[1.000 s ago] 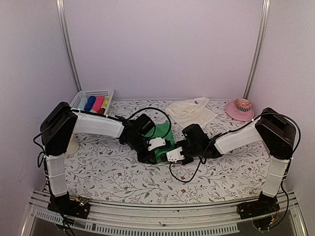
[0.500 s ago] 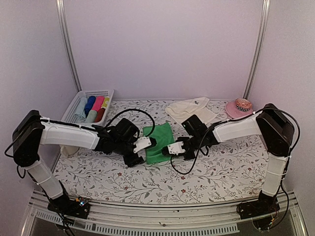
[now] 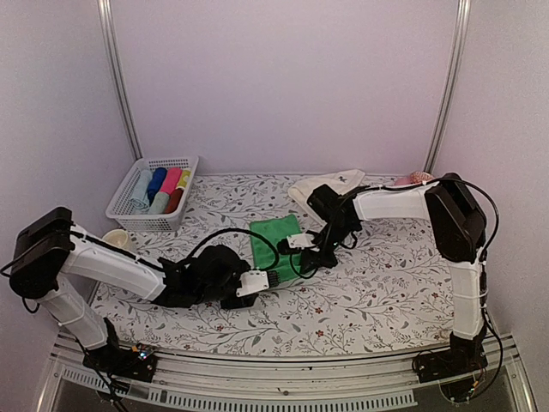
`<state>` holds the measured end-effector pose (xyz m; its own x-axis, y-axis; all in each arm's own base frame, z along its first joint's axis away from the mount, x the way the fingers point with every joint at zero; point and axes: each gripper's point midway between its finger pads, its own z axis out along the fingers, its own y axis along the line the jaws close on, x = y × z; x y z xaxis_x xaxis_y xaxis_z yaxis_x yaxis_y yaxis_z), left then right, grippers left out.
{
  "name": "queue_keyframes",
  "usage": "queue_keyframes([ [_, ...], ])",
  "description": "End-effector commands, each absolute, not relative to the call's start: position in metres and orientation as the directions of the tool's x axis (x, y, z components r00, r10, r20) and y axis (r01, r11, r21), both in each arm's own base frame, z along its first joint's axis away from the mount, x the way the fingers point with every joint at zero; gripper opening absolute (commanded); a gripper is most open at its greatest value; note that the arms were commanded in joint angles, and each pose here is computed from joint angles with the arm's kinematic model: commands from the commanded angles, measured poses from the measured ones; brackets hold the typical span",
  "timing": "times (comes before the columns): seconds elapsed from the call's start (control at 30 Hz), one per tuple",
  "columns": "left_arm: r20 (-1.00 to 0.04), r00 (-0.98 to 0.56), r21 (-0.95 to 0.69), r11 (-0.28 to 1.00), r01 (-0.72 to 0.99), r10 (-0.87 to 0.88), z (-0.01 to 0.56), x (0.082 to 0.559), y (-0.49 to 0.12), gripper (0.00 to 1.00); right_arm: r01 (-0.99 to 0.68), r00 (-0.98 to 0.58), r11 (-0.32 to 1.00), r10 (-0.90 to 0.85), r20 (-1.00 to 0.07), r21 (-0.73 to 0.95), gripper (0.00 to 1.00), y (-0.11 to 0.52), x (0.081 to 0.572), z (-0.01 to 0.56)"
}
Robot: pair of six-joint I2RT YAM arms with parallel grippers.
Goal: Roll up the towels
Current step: Roll the towel at the center of the board.
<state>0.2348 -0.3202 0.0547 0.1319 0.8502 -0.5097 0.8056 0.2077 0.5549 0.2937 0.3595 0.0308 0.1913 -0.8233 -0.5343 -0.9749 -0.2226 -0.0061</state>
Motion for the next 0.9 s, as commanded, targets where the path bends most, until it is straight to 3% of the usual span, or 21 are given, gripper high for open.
queue_keyframes([
  [0.0, -0.505, 0.227, 0.676, 0.219, 0.704, 0.833, 0.071, 0.242, -0.335, 0.62, -0.942, 0.014, -0.171, -0.878, -0.478, 0.287, 0.03, 0.342, 0.262, 0.019],
  [0.3, -0.436, 0.274, 0.729, 0.158, 0.666, 0.858, 0.046, 0.240, -0.356, 0.55, -0.884, -0.107, -0.112, -0.897, -0.430, 0.453, 0.03, 0.342, 0.262, 0.016],
  [0.6, -0.429, 0.263, 0.756, 0.185, 0.628, 0.864, 0.043, 0.249, -0.357, 0.48, -0.882, -0.104, -0.117, -0.896, -0.432, 0.457, 0.03, 0.340, 0.262, 0.016],
  [0.87, -0.441, 0.269, 0.733, 0.170, 0.659, 0.857, 0.034, 0.244, -0.362, 0.33, -0.885, -0.114, -0.107, -0.894, -0.433, 0.453, 0.03, 0.340, 0.266, 0.016],
])
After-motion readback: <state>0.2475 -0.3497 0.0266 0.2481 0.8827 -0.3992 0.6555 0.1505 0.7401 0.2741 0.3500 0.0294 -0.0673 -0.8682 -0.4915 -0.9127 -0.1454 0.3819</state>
